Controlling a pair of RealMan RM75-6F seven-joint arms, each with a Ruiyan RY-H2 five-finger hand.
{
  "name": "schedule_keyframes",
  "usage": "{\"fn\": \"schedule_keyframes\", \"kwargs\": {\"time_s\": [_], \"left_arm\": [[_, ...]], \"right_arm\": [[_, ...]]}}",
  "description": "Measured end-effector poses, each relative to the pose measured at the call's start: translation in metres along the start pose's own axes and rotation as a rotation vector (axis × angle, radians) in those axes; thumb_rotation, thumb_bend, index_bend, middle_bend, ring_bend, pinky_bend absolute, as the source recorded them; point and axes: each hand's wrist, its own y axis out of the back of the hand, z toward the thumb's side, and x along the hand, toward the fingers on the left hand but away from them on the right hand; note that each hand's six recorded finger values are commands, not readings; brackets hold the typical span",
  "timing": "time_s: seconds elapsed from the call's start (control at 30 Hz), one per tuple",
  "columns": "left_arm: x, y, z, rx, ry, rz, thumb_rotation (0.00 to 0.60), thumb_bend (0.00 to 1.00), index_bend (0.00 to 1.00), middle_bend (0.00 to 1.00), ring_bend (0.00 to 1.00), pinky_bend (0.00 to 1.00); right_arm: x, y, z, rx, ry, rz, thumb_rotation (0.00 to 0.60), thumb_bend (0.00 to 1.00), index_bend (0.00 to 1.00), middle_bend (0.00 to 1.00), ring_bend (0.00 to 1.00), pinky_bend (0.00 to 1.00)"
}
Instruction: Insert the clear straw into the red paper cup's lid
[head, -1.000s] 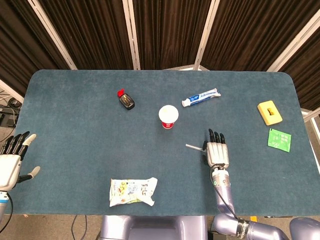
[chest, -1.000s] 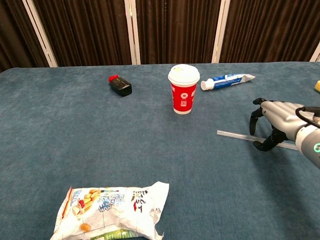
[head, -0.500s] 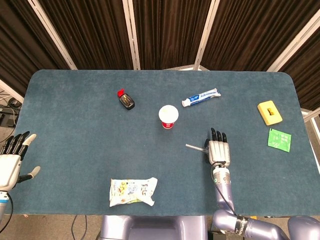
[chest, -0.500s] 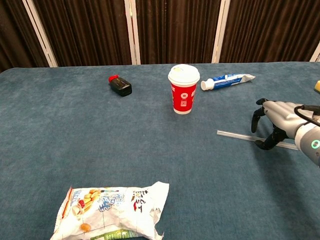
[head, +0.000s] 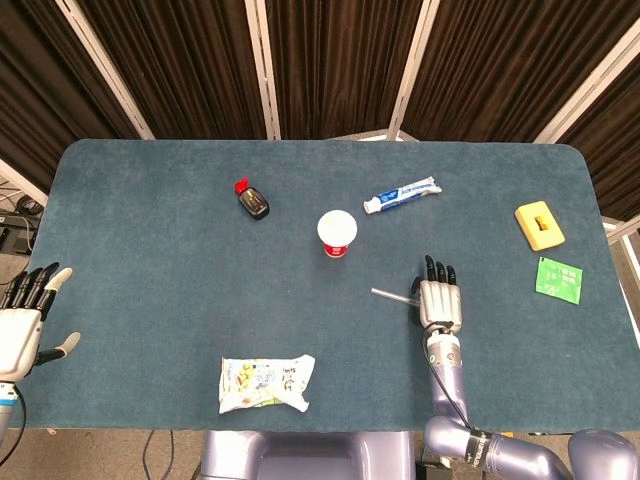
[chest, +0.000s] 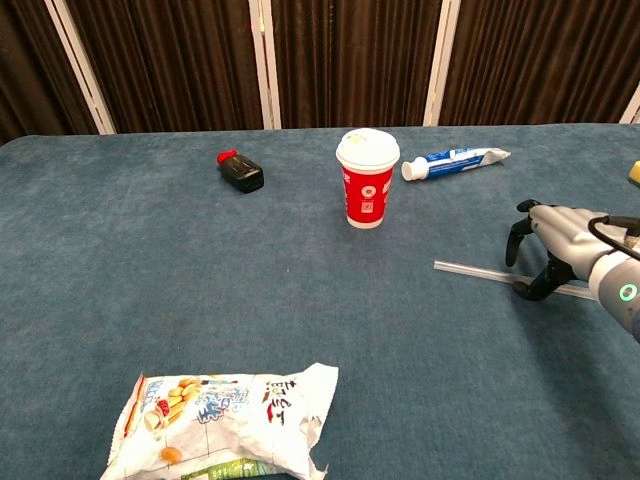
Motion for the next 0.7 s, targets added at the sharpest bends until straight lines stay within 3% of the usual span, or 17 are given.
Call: {"fn": "schedule_keyframes", "kwargs": {"time_s": [0.13,0.7], "left_arm": [[0.0001,0.0001,0.0001,0.000,0.000,0.001,0.600,0.25,0.09,0.00,0.00,0.00],[0.0000,0.0001,0.0000,-0.001,0.001,0.001,0.600,0.25,0.09,0.00,0.00,0.00]], "right_arm": [[-0.0008,-0.0012,-0.0006,-0.008,-0.001,-0.012,0.600,0.33,0.53,0.00,0.00,0.00],[-0.0015,-0.0089,-0.0044,-0.010,-0.011,0.001,0.600,0.34,0.54,0.00,0.00,0.00]]}}
